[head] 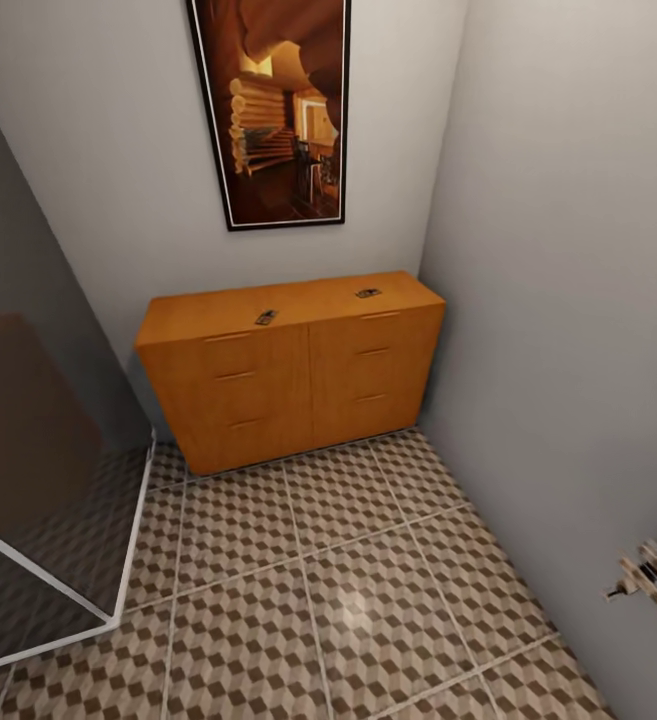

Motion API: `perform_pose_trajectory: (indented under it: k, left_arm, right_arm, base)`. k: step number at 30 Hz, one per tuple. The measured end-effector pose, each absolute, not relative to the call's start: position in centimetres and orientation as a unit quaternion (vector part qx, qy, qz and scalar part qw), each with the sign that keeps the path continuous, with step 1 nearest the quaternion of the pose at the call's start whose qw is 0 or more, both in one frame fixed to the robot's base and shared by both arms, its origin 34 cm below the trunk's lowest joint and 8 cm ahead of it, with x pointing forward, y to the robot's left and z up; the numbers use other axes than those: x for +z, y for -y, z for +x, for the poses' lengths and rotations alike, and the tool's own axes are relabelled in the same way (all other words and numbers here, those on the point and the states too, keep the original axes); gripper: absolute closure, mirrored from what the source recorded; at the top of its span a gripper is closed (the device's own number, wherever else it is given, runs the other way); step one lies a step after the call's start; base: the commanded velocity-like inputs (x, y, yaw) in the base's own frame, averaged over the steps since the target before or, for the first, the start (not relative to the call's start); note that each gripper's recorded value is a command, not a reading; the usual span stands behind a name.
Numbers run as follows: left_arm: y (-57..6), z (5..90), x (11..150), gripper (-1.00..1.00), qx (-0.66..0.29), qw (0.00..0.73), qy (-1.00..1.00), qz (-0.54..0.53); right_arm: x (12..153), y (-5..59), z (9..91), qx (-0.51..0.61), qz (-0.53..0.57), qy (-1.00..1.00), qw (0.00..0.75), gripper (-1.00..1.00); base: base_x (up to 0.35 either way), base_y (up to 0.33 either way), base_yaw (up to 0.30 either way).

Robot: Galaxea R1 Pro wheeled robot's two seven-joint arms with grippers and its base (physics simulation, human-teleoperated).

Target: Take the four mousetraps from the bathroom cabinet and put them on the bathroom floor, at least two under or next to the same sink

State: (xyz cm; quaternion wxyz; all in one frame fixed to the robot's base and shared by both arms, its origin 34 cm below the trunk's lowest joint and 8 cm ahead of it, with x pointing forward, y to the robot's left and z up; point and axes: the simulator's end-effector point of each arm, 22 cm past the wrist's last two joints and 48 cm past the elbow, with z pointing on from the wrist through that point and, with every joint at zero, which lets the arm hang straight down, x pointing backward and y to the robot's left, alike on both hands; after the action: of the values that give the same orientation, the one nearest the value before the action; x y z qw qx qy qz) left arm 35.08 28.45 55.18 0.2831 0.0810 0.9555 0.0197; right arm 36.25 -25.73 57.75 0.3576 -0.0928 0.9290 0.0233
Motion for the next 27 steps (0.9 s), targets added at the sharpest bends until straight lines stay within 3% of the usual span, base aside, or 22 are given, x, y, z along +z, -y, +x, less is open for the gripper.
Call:
perform_pose_trajectory:
  k: [11, 27]
  left_arm:
    - [-28.44, 35.08, 55.17, -1.00, 0.020, 0.283, -0.955, 0.081]
    - [-28.44, 35.09, 55.15, -1.00, 0.020, 0.283, -0.956, 0.081]
  right_arm:
    - [57.73, 25.74, 36.24, 0.023, -0.093, -0.929, 0.357, -1.00]
    - [57.72, 25.69, 36.27, 0.024, -0.094, -0.929, 0.357, -1.00]
  base:
    - [0.280, 0.000, 0.000]
    - [0.032, 0.000, 0.000]
